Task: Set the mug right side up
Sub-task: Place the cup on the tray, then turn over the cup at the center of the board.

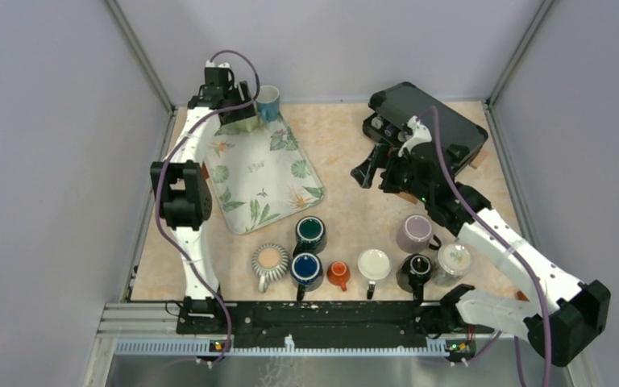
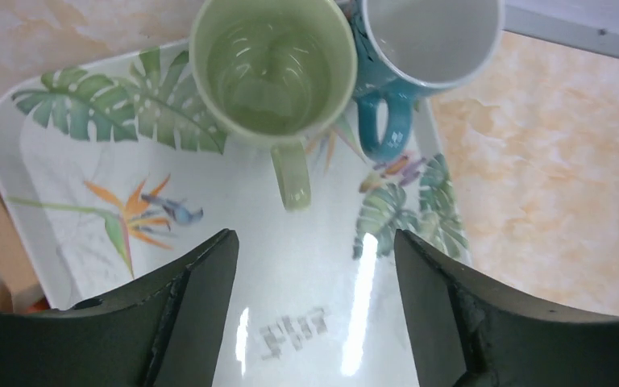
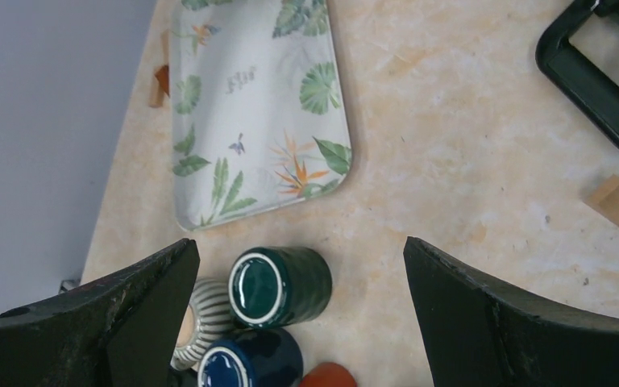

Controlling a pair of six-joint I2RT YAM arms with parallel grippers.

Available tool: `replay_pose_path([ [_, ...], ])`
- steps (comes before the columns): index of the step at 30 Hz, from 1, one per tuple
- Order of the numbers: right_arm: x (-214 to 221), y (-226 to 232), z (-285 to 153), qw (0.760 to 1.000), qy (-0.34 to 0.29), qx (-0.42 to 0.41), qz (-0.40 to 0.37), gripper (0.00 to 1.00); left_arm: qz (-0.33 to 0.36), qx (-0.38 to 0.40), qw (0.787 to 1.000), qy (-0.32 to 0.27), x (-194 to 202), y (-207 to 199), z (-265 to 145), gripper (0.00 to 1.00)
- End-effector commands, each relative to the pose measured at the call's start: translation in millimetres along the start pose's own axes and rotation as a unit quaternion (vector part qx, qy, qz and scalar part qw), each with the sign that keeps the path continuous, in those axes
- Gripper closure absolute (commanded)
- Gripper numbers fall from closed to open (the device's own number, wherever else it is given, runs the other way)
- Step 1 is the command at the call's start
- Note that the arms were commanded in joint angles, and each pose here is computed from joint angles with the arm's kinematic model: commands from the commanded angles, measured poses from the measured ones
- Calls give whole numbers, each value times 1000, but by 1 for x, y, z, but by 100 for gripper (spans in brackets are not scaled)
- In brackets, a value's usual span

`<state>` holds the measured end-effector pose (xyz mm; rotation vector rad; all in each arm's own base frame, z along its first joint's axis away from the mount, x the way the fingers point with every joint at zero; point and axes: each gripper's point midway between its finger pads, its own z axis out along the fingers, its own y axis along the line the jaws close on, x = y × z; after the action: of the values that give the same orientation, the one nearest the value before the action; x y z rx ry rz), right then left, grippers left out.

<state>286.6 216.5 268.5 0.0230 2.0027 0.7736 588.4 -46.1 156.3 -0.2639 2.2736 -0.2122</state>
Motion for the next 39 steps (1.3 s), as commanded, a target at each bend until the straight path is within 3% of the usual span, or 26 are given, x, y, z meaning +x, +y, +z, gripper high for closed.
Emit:
replay_pose_path([
  [1,6,-2,2,999,31,16,-24,1,-3,63,995,-79,-38,-36,-71,18],
  [7,30,-21,9,995,72,52,-37,1,-7,117,992,-53,12,-62,-113,2],
  [22,61,-88,-20,970,95,222,-30,1,71,262,962,34,148,-141,-195,2],
  [31,87,-138,-58,935,96,341,7,1,91,316,943,51,170,-149,-218,2],
  [39,98,-172,-67,918,84,381,65,1,100,337,935,52,179,-150,-223,2],
])
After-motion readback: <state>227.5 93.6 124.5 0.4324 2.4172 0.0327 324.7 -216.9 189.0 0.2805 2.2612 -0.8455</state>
